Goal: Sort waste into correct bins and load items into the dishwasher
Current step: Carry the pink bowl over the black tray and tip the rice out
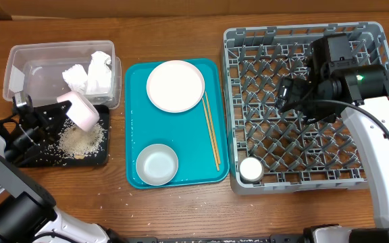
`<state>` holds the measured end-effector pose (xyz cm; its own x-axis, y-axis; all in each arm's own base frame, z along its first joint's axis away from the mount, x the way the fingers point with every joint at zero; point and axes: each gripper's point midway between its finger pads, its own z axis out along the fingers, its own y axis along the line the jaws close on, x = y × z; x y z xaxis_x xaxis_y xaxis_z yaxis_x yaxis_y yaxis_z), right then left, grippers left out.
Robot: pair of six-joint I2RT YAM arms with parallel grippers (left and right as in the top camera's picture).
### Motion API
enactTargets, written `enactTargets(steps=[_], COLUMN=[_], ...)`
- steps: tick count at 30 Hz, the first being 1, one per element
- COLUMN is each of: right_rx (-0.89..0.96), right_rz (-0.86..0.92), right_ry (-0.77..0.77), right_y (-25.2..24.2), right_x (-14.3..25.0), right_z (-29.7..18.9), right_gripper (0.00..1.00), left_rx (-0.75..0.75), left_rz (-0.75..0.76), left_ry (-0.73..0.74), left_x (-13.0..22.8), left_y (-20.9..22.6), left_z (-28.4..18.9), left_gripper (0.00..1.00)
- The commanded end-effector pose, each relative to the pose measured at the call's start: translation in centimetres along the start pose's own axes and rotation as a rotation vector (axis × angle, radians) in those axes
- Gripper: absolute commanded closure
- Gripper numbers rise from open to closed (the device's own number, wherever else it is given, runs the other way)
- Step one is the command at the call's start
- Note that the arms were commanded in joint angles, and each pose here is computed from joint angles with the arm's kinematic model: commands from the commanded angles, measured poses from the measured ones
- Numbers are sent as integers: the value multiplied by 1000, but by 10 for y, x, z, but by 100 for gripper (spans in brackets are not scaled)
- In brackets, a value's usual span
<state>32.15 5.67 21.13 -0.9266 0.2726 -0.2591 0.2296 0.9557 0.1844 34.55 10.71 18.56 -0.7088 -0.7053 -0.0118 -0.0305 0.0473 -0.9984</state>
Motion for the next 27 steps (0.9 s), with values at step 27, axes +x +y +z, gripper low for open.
enactTargets(steps=[27], right_rx=[-23], right_rz=[-4], right_ry=[-24], right_y=[4], right_x=[-5], right_z=[-8], right_gripper=[7], left_rx=[-333], left_rz=[267], left_ry=[332], left_x=[72], left_y=[-13], left_z=[70], left_gripper=[96])
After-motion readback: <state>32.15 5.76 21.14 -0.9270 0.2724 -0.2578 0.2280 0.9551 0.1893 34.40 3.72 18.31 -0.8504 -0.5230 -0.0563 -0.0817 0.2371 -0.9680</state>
